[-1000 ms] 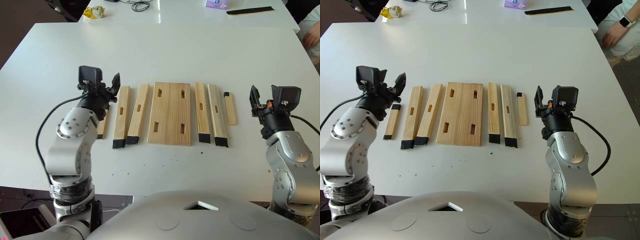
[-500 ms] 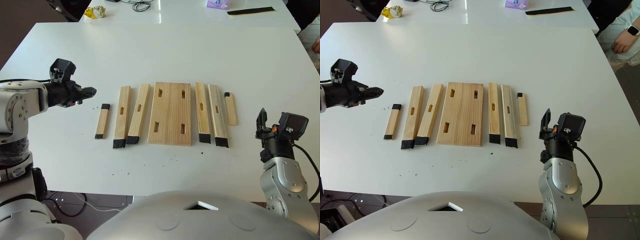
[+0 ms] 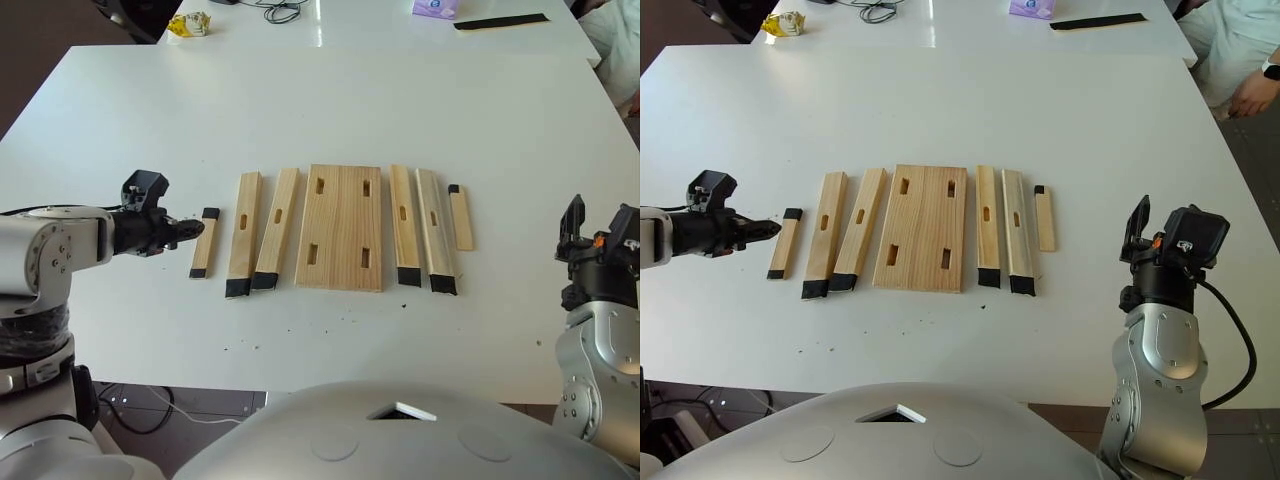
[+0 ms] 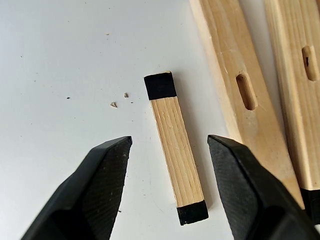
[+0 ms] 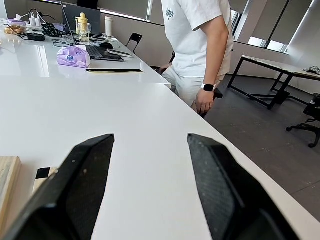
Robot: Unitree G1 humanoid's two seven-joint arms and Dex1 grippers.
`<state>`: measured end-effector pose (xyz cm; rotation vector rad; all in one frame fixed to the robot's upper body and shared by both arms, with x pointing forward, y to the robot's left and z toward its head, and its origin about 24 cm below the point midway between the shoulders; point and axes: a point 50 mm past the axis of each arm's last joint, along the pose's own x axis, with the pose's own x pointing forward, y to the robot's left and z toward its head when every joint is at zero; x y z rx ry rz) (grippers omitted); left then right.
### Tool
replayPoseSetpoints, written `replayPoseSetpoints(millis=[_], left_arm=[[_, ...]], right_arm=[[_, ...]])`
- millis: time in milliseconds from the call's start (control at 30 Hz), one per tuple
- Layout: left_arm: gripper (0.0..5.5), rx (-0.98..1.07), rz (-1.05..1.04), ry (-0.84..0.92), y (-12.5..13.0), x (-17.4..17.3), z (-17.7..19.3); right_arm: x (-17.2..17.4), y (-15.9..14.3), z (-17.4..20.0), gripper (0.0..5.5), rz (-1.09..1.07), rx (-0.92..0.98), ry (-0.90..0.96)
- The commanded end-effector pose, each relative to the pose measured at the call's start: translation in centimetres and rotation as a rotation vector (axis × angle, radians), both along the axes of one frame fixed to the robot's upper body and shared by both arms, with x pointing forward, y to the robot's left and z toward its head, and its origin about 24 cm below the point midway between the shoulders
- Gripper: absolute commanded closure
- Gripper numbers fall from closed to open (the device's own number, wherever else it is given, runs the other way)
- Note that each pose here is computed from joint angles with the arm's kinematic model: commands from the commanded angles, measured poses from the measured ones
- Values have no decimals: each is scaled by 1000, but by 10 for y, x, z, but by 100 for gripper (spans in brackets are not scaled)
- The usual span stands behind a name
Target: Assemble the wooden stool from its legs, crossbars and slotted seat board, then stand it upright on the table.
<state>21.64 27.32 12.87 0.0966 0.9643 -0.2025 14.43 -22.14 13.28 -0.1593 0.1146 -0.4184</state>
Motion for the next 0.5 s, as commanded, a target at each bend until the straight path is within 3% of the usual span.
replayPoseSetpoints(millis=[33, 500], left_arm=[[268, -19, 19, 23, -4, -11, -13], [268, -18, 141, 55, -7, -26, -45]], right_arm=[[2, 2, -2, 280, 24, 17, 18], [15, -1, 3, 280, 84, 1, 17]])
